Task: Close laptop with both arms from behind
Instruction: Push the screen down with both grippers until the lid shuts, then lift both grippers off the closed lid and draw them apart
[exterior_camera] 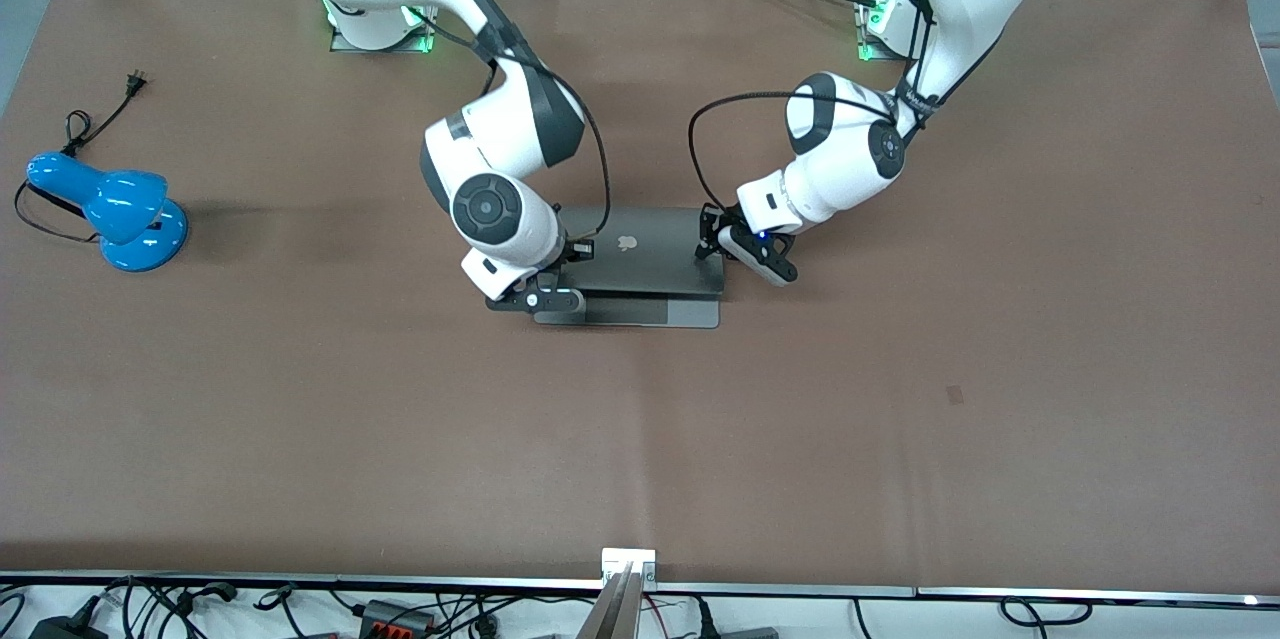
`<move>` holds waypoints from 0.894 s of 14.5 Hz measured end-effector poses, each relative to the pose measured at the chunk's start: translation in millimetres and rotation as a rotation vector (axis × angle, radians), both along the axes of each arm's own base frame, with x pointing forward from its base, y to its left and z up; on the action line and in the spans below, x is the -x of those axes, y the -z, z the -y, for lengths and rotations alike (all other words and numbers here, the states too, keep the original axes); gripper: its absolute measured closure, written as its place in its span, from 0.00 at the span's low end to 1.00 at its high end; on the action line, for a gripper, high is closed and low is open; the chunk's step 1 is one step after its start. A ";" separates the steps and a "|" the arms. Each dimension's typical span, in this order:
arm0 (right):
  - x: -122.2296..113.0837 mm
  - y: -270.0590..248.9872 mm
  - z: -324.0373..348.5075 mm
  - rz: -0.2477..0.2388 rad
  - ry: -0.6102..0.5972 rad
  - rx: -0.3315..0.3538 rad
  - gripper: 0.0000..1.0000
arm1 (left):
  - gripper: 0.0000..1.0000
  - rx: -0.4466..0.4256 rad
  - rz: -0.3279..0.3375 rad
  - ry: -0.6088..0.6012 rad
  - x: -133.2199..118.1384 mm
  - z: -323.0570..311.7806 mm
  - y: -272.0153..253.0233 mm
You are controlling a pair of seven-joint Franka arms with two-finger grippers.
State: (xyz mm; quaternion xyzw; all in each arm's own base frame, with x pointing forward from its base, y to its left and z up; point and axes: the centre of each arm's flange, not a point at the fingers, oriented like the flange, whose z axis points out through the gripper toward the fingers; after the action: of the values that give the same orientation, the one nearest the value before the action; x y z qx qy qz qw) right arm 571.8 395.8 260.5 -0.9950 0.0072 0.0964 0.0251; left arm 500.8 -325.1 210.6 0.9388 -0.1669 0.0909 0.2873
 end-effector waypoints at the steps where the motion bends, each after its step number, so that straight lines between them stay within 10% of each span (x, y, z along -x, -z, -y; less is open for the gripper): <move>1: -1.9 11.9 -0.6 0.005 0.001 0.002 0.99 | 0.99 0.002 0.006 -0.003 -2.1 -0.2 7.9; 13: -10.4 66.5 -4.8 -0.003 -0.012 0.038 0.99 | 0.99 -0.020 0.069 -0.016 -26.2 20.7 48.4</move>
State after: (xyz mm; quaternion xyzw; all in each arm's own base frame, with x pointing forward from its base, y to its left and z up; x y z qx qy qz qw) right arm 582.1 400.6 194.0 -0.9952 0.0028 0.0977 0.0058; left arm 527.0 -345.9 162.2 0.9392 -0.1702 0.1239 0.2711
